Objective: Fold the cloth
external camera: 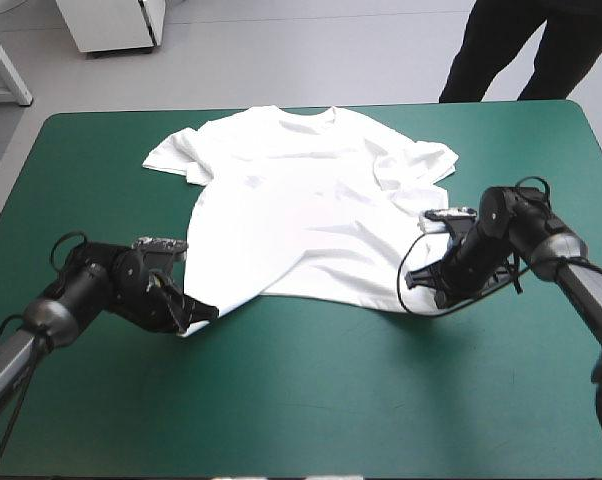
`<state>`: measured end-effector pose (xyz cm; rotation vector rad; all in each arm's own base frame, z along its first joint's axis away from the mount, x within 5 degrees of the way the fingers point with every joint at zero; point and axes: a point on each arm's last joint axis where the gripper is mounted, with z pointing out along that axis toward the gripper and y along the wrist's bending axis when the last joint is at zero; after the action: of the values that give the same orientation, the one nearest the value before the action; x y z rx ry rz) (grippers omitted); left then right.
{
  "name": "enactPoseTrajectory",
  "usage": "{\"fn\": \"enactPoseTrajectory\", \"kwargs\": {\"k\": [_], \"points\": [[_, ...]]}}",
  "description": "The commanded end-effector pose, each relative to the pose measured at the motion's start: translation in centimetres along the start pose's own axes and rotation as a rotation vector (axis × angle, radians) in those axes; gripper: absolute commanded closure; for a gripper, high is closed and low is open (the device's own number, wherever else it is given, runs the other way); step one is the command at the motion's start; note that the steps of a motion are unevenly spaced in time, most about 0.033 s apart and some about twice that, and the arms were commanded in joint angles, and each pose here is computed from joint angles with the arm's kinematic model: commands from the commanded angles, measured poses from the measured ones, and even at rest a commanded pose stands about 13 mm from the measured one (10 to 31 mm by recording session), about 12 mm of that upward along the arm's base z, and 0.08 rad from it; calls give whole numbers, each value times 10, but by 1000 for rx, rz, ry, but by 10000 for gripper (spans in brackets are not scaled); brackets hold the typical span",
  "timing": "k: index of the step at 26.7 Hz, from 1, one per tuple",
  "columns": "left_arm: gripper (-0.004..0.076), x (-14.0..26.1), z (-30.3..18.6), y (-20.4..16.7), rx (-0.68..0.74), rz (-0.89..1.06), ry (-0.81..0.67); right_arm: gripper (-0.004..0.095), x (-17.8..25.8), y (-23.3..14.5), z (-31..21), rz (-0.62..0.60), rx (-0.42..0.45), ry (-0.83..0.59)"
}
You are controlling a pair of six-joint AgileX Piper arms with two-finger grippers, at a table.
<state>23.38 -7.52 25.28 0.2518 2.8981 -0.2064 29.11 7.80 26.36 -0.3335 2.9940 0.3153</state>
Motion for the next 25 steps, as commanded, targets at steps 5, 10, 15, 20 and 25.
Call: {"fn": "enactPoseTrajectory", "kwargs": {"k": [5, 10, 15, 20, 25], "points": [[746, 88, -18, 0, 92, -36, 38, 911, 103, 5, -17, -14, -1, 6], [746, 119, -25, -4, 163, -56, 54, 911, 143, 8, -27, -4, -11, 7], [746, 143, -30, -5, 200, -79, 50, 911, 168, 15, -38, 32, -62, -92], [746, 152, -37, -5, 217, -69, 2, 911, 178, 15, -35, 53, -76, -102], [741, 154, -38, -8, 248, -76, 28, 870, 179, 19, -33, 77, -120, -90]]}}
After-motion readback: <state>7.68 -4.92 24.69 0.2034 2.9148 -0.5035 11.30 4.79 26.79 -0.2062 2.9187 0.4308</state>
